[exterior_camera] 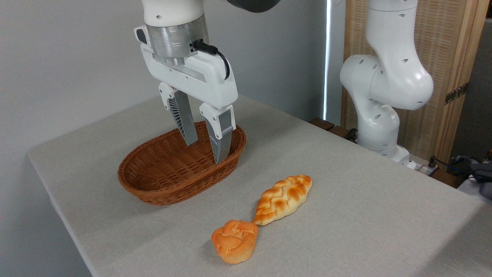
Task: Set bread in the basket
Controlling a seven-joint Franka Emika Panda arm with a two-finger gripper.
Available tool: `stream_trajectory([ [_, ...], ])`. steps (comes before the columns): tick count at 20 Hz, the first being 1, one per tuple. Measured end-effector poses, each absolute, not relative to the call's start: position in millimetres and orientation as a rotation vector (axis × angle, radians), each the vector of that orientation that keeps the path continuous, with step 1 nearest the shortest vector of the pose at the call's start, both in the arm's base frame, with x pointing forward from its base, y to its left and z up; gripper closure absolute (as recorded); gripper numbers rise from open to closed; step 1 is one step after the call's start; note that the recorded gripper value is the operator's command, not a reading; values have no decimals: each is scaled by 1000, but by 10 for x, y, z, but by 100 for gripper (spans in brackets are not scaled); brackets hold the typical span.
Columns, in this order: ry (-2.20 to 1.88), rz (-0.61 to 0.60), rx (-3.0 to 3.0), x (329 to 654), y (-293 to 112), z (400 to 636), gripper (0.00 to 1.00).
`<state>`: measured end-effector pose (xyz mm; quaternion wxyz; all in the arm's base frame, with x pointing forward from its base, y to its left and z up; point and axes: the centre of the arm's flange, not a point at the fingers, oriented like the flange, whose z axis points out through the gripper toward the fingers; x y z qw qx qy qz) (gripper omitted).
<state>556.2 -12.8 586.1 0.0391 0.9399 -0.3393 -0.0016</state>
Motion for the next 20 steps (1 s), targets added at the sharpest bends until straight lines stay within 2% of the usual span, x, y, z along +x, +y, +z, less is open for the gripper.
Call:
stream_trajectory([
  [9, -1043, -18, 2877, 5566, -147, 5782, 0],
  [16, -1042, 45, 2893, 5623, -140, 5684, 0],
  [20, -1014, 161, 2930, 5605, -26, 5515, 0],
])
